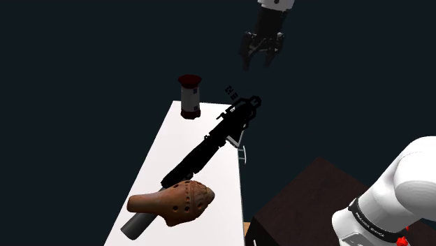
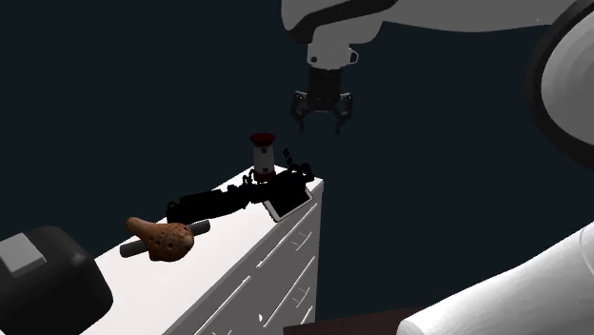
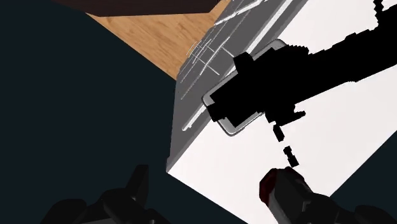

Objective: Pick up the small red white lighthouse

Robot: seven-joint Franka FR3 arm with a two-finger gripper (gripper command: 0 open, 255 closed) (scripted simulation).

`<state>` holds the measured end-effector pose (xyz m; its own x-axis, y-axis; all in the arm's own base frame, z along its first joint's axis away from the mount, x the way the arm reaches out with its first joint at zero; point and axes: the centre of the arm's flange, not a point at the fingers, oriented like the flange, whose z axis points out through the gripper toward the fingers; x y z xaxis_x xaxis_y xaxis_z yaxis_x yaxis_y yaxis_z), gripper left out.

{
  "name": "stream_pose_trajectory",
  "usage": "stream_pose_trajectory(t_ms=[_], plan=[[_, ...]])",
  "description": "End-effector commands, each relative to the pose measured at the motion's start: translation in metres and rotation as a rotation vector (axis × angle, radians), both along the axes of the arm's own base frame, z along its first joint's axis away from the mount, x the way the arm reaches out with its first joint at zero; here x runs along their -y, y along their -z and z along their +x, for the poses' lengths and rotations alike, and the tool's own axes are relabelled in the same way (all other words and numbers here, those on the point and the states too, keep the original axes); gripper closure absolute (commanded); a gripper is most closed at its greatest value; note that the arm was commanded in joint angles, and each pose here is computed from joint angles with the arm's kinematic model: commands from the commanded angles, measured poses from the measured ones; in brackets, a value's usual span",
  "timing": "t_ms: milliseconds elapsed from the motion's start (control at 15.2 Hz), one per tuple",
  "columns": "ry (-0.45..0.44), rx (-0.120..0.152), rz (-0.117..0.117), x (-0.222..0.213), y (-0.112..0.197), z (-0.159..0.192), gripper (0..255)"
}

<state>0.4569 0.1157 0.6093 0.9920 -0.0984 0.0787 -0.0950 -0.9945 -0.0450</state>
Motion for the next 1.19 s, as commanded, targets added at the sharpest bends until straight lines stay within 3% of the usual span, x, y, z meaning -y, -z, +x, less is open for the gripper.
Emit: stream_pose_trajectory(t_ms=[0, 858, 1122], plan=[[-0.004, -0.008, -0.006, -0.019, 0.006, 0.020, 0], [-0.033, -0.058, -0.051, -0.151, 0.042, 0.139, 0], [-0.034, -0.060, -0.053, -0.157, 0.059, 0.144, 0]])
